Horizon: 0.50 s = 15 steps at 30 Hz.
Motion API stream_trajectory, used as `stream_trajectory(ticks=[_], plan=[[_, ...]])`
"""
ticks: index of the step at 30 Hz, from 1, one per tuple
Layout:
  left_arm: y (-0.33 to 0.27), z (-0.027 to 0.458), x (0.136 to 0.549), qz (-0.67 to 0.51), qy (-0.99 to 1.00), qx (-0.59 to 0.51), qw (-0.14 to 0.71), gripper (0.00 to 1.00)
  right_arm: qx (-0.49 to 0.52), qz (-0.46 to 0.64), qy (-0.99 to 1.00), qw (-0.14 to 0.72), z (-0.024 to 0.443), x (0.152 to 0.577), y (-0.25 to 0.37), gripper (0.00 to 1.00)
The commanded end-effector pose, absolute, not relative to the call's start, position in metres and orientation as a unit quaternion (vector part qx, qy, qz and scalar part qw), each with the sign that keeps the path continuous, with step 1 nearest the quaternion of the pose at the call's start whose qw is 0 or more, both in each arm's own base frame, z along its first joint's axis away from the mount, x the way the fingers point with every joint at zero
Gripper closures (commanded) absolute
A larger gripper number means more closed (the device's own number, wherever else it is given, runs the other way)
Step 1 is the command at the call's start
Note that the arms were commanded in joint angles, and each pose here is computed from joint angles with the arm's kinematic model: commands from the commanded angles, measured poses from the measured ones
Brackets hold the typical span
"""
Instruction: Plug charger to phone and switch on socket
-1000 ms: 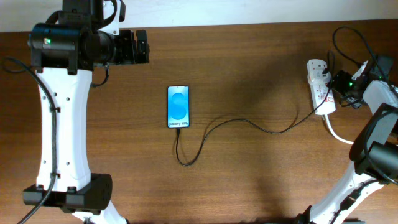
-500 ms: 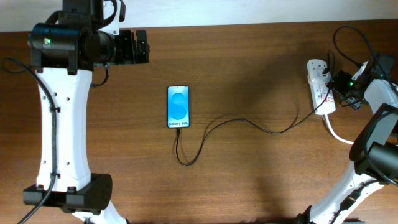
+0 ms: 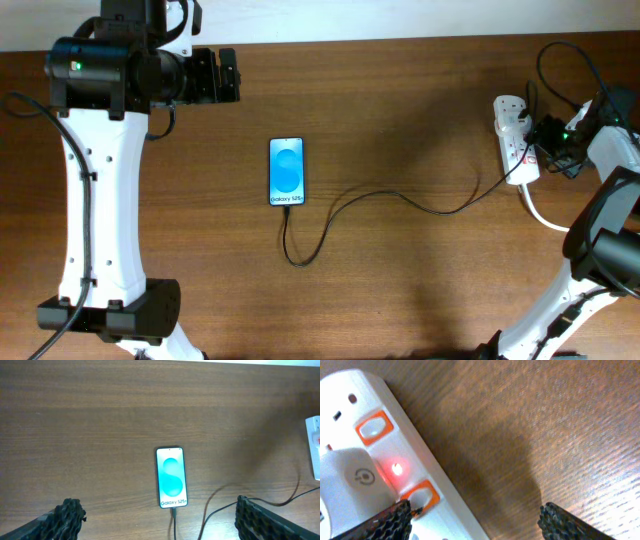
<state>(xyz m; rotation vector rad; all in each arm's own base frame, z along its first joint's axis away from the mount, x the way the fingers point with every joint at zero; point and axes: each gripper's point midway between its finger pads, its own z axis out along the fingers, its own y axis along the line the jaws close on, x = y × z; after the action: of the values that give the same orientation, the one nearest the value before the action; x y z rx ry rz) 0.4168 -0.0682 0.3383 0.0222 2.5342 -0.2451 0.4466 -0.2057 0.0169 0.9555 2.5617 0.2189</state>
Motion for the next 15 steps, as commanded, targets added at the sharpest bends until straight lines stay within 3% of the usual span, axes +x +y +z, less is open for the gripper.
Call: stream_trajectory(ticks=[1,8,15], plan=[[-0.066,0.346,0.415,-0.088,0.948,0.011,0.304,0.0,0.342,0.092,0.92,0.166,0.006,0.44,-0.21,0.16],[-0.066,0.346,0.415,-0.088,0.949,0.011,0.304,0.0,0.345,0.077,0.916,0.188,0.068,0.447,-0.245,0.15],[-0.066,0.346,0.415,-0.088,0.948,0.011,0.304,0.0,0.312,0.061,0.916,0.245,0.181,0.443,-0.241,0.15]])
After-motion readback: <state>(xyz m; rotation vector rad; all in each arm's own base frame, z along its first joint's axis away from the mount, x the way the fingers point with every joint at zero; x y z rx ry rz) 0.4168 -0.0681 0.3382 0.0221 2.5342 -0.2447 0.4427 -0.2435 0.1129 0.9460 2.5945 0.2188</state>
